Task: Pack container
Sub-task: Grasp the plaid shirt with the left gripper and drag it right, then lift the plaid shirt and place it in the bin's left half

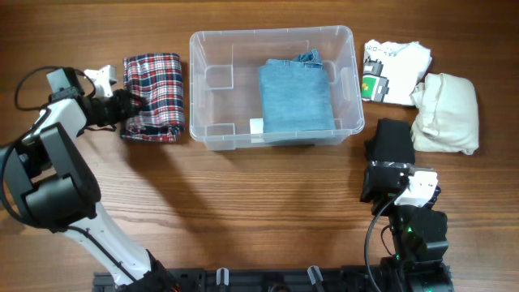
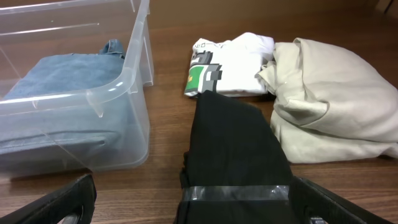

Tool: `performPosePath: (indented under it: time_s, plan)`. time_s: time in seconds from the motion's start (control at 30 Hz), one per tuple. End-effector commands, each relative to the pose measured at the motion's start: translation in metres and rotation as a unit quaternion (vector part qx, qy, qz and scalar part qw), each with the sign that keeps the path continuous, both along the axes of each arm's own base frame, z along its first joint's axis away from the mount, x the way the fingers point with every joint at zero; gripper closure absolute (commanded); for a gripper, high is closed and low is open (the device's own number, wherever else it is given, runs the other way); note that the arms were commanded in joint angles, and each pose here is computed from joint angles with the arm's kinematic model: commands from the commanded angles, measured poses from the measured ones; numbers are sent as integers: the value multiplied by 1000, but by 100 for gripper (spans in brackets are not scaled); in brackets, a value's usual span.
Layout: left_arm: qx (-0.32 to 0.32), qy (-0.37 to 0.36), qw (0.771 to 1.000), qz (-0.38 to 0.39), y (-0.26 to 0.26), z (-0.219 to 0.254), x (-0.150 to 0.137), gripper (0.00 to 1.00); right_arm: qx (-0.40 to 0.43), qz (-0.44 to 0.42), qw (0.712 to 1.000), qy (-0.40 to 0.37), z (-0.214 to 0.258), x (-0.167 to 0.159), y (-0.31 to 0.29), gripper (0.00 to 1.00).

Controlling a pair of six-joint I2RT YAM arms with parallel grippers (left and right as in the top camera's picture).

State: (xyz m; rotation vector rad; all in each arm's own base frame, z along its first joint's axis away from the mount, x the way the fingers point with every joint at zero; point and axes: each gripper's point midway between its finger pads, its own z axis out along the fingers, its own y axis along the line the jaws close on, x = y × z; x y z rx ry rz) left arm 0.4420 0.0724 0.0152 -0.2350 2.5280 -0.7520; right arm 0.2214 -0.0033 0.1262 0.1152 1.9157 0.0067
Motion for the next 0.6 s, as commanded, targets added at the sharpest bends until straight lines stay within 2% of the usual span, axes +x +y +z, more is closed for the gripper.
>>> performPosePath:
  time_s: [0.0, 0.1, 0.17, 0.23, 0.37, 0.47, 0.57]
  plan:
    - [-15, 20, 1000, -9, -8, -11, -8, 96, 9, -3, 1000, -3, 1, 0, 0, 0]
    - [-44, -7, 999, -2, 0, 21, -9, 96, 10, -3, 1000, -3, 1, 0, 0, 0]
    - [-48, -25, 998, 27, 16, 74, -11, 96, 10, -3, 1000, -3, 1, 0, 0, 0]
    - [-57, -61, 996, 24, 11, 131, -16, 96, 9, -3, 1000, -3, 1, 0, 0, 0]
    - [-54, -143, 988, 21, -29, 247, -47, 96, 9, -3, 1000, -3, 1, 0, 0, 0]
    - [-73, -173, 982, 12, -69, 294, -66, 96, 10, -3, 1000, -3, 1, 0, 0, 0]
    - [-93, -158, 983, 13, -107, 308, -73, 96, 10, -3, 1000, -3, 1, 0, 0, 0]
